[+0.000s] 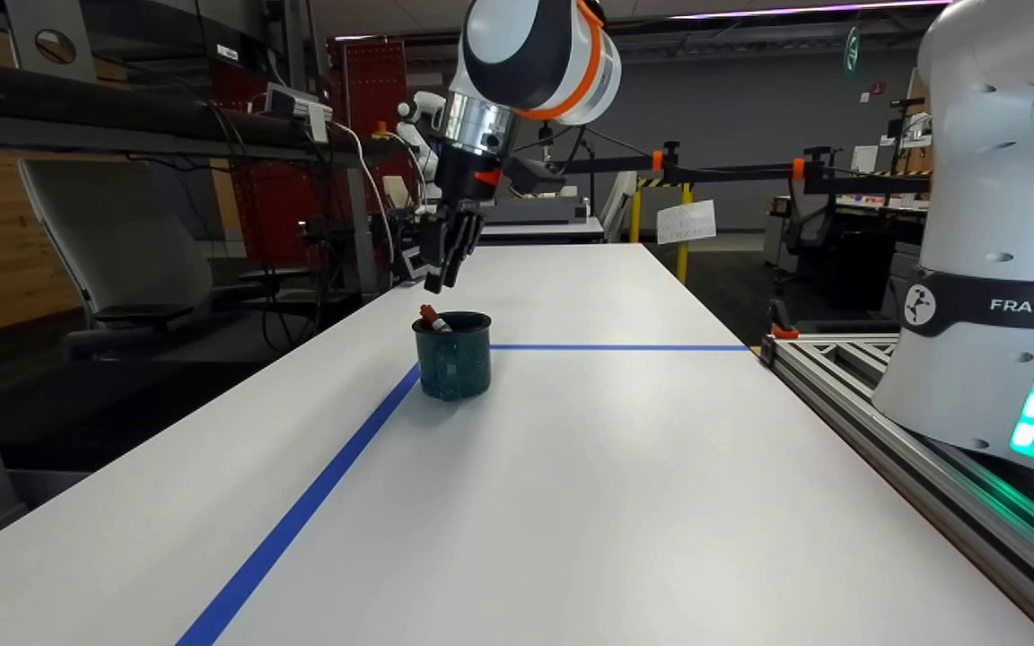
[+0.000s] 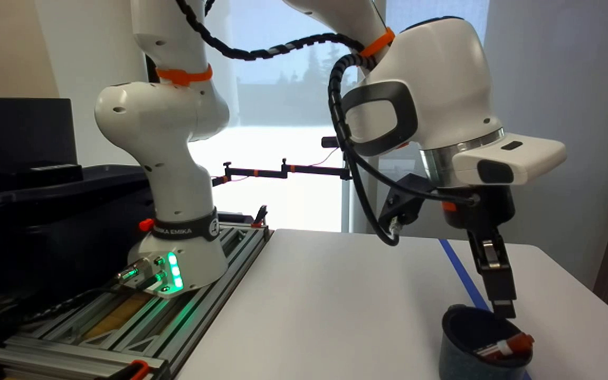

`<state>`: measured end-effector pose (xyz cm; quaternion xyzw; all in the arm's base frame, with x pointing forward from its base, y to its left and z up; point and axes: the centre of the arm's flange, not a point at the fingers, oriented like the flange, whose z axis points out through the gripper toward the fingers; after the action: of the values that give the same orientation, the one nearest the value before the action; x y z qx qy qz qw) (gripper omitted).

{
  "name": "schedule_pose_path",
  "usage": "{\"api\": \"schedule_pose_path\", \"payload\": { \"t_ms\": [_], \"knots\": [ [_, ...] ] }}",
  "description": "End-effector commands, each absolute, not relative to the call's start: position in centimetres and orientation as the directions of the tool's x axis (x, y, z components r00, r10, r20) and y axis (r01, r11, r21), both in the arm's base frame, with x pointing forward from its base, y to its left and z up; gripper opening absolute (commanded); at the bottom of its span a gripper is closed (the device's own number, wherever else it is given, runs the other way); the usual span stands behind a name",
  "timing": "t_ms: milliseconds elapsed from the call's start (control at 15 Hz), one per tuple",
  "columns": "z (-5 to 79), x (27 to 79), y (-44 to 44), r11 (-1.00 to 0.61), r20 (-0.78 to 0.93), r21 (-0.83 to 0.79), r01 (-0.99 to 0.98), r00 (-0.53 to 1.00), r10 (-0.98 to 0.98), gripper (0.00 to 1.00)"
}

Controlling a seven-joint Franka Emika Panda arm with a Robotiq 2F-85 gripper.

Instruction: Take the marker out of the cup

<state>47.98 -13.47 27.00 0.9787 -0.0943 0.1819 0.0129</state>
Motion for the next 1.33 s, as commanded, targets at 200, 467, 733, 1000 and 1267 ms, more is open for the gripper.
{"api": "schedule_pose_path", "payload": {
  "t_ms": [200, 467, 733, 1000, 1267],
  "knots": [
    [24.6, 49.5, -15.8, -0.983, 0.362, 0.004, -0.183, 0.916, -0.169, 0.44],
    [23.7, 49.5, -15.9, -0.983, 0.357, 0.011, -0.181, 0.920, -0.165, 0.42],
    [23.4, 49.5, -15.5, -0.984, 0.358, 0.014, -0.178, 0.920, -0.161, 0.38],
    [23.2, 49.5, -15.0, -0.985, 0.359, 0.014, -0.171, 0.920, -0.154, 0.39],
    [22.8, 49.5, -14.8, -0.985, 0.353, 0.017, -0.169, 0.923, -0.152, 0.37]
  ]
}}
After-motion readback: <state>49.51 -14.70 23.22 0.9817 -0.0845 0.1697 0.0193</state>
